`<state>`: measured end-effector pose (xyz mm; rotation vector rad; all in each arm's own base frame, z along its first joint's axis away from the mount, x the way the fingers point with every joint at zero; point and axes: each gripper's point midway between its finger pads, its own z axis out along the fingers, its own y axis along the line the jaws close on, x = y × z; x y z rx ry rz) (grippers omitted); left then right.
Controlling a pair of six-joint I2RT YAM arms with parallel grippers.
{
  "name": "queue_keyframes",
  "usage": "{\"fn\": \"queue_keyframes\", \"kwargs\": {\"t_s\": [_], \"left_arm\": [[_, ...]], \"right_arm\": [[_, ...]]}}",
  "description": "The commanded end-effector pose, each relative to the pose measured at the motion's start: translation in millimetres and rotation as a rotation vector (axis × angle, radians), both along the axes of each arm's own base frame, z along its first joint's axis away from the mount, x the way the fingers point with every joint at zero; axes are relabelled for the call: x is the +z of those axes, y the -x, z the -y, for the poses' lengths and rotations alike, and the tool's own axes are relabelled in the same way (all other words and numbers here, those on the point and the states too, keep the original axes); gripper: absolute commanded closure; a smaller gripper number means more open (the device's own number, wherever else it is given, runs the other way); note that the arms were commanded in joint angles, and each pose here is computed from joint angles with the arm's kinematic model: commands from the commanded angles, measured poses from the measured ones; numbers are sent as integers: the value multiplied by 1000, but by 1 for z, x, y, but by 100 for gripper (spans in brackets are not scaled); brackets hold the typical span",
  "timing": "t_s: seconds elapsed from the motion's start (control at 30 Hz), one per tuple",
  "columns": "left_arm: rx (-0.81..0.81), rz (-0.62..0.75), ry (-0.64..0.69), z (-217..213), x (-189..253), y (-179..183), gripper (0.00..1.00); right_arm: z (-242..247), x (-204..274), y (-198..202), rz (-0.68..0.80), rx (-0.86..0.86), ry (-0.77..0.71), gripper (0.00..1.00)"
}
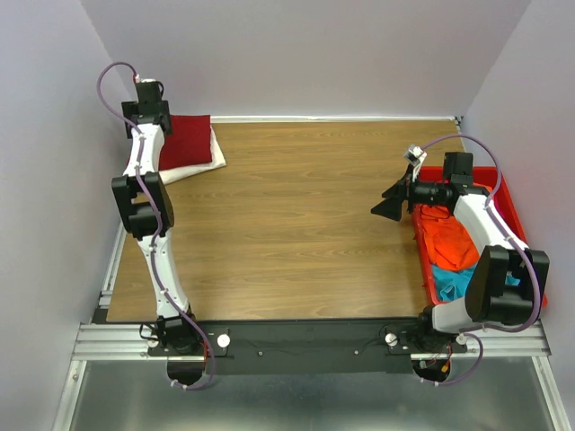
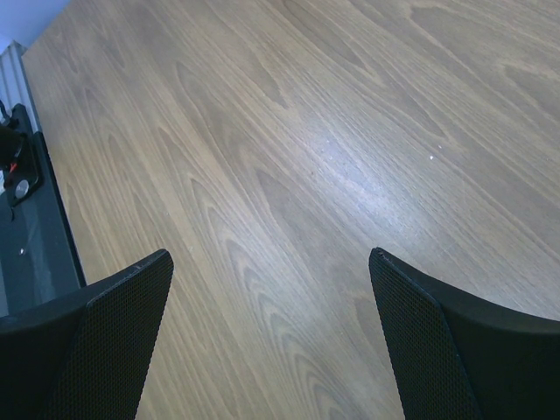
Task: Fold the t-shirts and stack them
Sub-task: Neatly place the folded tshirt to the corner, then reset both grippers
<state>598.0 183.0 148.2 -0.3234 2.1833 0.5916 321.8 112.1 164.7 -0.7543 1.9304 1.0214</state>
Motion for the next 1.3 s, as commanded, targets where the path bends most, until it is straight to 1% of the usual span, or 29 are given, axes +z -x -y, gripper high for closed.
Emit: {"fn": "queue_keyframes", "kwargs": {"t_s": [0.0, 0.17, 0.2, 0.3, 0.33, 0.37, 0.4, 0.47, 0.5, 0.6, 0.63, 0.67, 0.73, 0.77, 0.8, 0.87, 0.9, 1.0, 1.1, 1.27], "left_arm": [[-33, 177, 33, 8, 93, 11, 8], [-50, 282, 32, 14, 150, 28, 6], [-82, 298, 46, 21, 159, 31, 6], [-206, 321, 93, 42, 168, 30, 7], [-313, 319, 157, 64, 163, 29, 9], [-394, 315, 193, 79, 161, 28, 13], [-520, 295, 264, 105, 151, 28, 17], [-599, 240, 300, 130, 134, 31, 18], [-612, 203, 316, 140, 118, 34, 19], [-638, 138, 332, 165, 92, 38, 19], [-613, 97, 319, 166, 75, 38, 19], [-617, 67, 313, 176, 66, 38, 21], [-585, 22, 304, 177, 44, 34, 24], [-586, 9, 312, 180, 37, 32, 26], [-585, -3, 322, 182, 30, 31, 34], [-563, -17, 331, 183, 16, 23, 40], [-552, -28, 342, 183, 7, 21, 41], [-543, -17, 355, 184, -3, 16, 41], [-562, -55, 403, 192, -26, 15, 44], [-608, -73, 459, 204, -40, 21, 45]], "right_arm": [[0, 4, 0, 1, 17, -22, 1], [0, 5, 1, 3, 18, -21, 1], [0, 7, 1, 10, 19, -21, 1], [-1, 8, 2, 12, 21, -24, 1], [0, 8, 2, 12, 21, -26, 1], [-1, 9, 2, 14, 24, -27, 1], [-1, 9, 3, 14, 24, -27, 1], [-2, 10, 3, 16, 27, -30, 1], [-2, 10, 3, 14, 27, -30, 1], [-1, 10, 3, 15, 28, -32, 1], [-2, 10, 4, 15, 29, -33, 1], [-2, 11, 4, 15, 30, -34, 1], [-2, 10, 4, 17, 30, -31, 1], [-1, 10, 4, 16, 28, -32, 1], [-2, 11, 3, 17, 30, -32, 1], [-2, 10, 3, 17, 29, -30, 1], [-2, 10, 3, 17, 29, -28, 1], [-1, 8, 3, 13, 25, -25, 1], [-1, 7, 3, 8, 26, -24, 1], [1, 5, 2, 5, 18, -16, 1]]}}
